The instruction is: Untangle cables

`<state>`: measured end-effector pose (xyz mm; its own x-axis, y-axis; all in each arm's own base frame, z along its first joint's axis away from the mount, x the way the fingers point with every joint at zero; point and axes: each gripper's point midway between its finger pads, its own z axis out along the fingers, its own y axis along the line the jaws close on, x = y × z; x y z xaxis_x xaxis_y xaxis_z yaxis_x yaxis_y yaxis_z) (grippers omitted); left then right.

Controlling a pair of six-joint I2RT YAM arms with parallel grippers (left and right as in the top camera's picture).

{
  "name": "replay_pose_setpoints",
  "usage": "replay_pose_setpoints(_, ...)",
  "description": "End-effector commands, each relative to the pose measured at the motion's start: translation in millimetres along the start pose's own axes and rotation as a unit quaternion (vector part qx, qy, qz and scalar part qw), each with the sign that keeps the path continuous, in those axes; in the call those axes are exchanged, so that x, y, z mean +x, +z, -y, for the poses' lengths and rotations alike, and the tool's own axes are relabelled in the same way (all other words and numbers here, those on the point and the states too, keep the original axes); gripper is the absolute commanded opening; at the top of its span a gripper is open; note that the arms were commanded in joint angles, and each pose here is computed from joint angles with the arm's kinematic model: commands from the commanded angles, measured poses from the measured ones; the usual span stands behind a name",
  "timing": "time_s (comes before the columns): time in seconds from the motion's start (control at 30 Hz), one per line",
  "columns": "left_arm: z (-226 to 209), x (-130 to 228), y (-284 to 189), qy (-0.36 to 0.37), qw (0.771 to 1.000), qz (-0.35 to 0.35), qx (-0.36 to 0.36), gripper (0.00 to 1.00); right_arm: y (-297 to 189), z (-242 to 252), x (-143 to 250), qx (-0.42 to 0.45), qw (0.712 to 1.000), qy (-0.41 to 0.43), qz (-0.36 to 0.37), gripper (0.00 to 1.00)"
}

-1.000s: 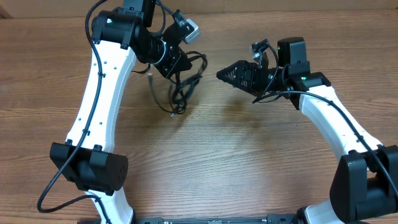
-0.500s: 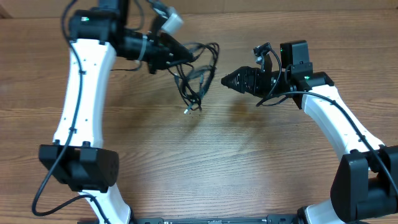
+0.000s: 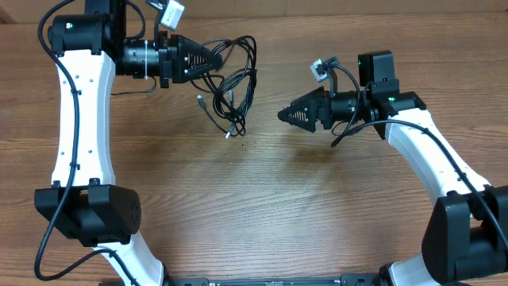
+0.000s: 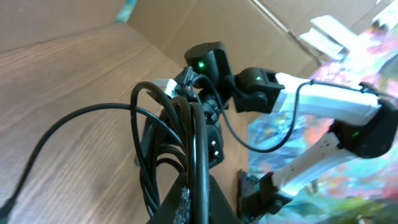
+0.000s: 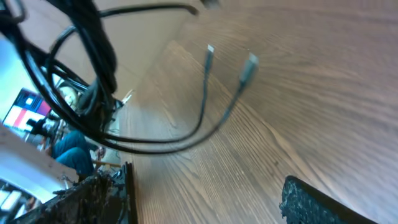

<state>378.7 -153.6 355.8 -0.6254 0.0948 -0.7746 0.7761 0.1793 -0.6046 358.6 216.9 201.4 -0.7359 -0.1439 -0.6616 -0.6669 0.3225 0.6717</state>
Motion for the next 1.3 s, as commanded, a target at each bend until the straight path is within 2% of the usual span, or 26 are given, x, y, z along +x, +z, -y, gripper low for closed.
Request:
replay_pose_setpoints(0.0, 11.0, -9.9, 0.1, -0.031, 0.999, 0.026, 0.036, 0.04, -7.6, -28.0, -21.2, -0.047, 0.995, -0.085, 0.026, 0.88)
replay_pose_setpoints(0.17, 19.5, -15.6, 1.3, -0.029, 0.997, 0.041, 0.061, 0.04, -11.9, -48.8, -37.1, -0.099, 0.981, -0.157, 0.052, 0.84)
replay_pose_setpoints(0.33, 31.3, -19.7, 9.7, -0.021, 0.994, 0.048, 0.092, 0.05, -20.6, -79.1, -42.8, -0.177, 0.955, -0.228, 0.066, 0.82)
replay_pose_setpoints(0.7, 55.2, -11.6, 48.5, -0.003, 0.99, 0.014, 0.137, 0.04, -22.8, -84.4, -44.0, -0.191, 0.948, -0.244, 0.068, 0.8)
replay_pose_setpoints(0.8, 59.0, -10.8, 55.2, 0.008, 0.989, 0.009, 0.145, 0.04, -22.8, -84.5, -44.0, -0.191, 0.948, -0.244, 0.068, 0.71)
replay_pose_setpoints(0.9, 58.3, -5.2, 65.7, 0.021, 0.99, -0.009, 0.139, 0.05, -22.8, -84.5, -44.0, -0.191, 0.948, -0.244, 0.068, 0.52)
replay_pose_setpoints(1.0, 51.5, 1.1, 71.6, 0.031, 0.992, -0.029, 0.117, 0.04, -22.8, -84.4, -43.9, -0.191, 0.948, -0.243, 0.068, 0.15)
replay_pose_setpoints(1.03, 48.6, 2.7, 72.2, 0.033, 0.993, -0.034, 0.109, 0.05, -22.9, -84.6, -44.0, -0.191, 0.949, -0.242, 0.068, 0.07)
replay_pose_setpoints(1.07, 46.3, 3.9, 72.6, 0.035, 0.993, -0.038, 0.102, 0.05, -22.8, -84.4, -43.9, -0.191, 0.95, -0.238, 0.067, 0.04)
replay_pose_setpoints(1.27, 15.9, 10.3, 65.5, 0.025, 0.997, -0.067, 0.027, 0.05, -22.9, -83.5, -44.3, -0.191, 0.957, -0.211, 0.062, 0.04)
